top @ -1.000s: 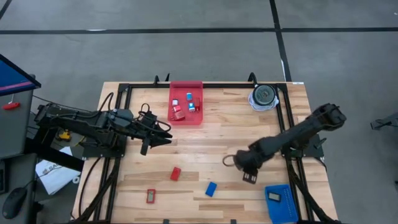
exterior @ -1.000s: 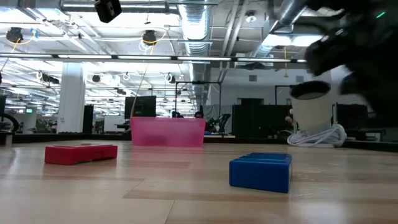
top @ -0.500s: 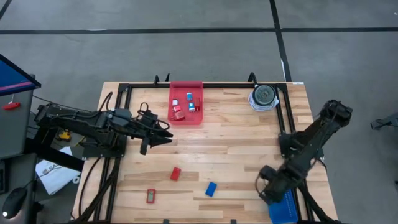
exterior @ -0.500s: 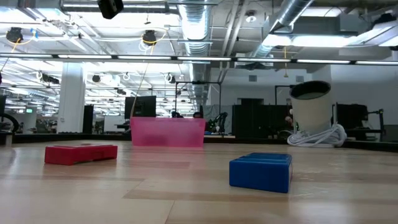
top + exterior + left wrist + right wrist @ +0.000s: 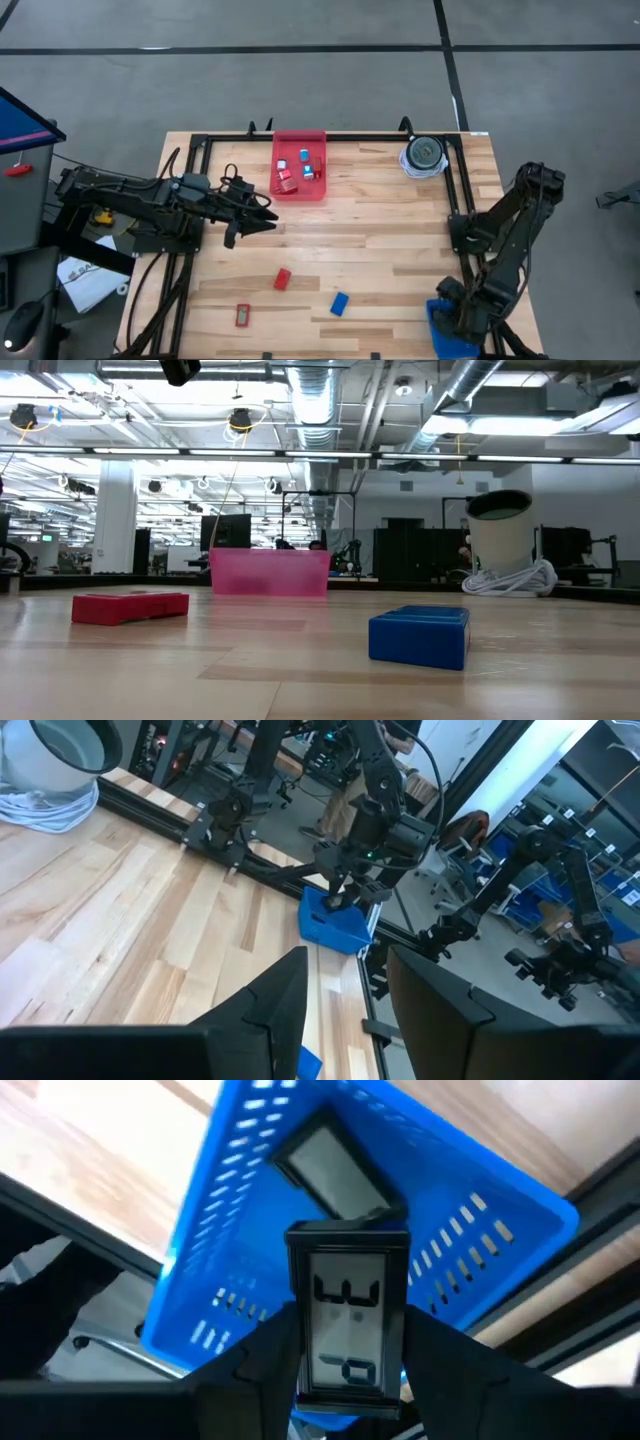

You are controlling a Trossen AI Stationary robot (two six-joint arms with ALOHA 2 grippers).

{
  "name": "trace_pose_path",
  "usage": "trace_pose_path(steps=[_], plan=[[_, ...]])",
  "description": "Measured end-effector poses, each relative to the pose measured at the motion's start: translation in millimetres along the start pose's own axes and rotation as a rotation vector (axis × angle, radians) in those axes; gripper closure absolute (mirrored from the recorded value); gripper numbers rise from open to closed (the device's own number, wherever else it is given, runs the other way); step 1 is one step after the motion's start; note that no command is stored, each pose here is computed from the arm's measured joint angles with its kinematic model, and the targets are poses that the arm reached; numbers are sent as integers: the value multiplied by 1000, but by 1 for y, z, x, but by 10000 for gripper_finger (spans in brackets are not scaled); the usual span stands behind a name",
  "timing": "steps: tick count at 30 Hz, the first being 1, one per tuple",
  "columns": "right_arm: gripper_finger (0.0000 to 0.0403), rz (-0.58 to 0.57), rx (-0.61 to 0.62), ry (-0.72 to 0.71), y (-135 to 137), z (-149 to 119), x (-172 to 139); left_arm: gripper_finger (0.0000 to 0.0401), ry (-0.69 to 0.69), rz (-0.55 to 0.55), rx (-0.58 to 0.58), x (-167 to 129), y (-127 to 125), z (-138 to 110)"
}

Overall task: Pick & Place Office items
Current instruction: Put the black digital timer into the blue bin, then put the blue digital timer into the blue bin

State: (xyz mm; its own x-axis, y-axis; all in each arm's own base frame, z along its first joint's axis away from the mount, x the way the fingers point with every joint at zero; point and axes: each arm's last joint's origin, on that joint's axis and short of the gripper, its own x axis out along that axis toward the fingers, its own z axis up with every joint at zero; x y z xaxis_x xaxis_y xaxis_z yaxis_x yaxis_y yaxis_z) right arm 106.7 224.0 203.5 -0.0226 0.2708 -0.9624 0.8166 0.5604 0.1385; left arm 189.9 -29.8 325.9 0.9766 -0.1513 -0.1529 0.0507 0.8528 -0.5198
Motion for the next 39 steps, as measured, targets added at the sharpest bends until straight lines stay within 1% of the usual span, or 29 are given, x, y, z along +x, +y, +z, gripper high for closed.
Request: trace_pose_path(steps=[10, 21, 25, 31, 34, 36, 39], plan=[[245, -8, 4, -22, -3, -1, 0, 265, -6, -2, -2, 0, 0, 1], [204, -10, 2, -46, -3, 0, 0, 265, -8, 3, -3, 0, 0, 1], [197, -5, 2, -50, -3, 0, 0, 265, -8, 5, -3, 0, 0, 0], [196, 97, 30, -85, 8, 8, -2, 265, -9, 12, -3, 0, 0, 0], [197, 157, 26, -104, 16, 14, -4, 265, -4, 27, -3, 0, 1, 0], [198, 217, -11, -127, 24, 19, -5, 265, 0, 32, -3, 0, 2, -1], [198, 351, -121, -223, 38, 27, -10, 265, 1, 33, -2, 0, 2, -1]])
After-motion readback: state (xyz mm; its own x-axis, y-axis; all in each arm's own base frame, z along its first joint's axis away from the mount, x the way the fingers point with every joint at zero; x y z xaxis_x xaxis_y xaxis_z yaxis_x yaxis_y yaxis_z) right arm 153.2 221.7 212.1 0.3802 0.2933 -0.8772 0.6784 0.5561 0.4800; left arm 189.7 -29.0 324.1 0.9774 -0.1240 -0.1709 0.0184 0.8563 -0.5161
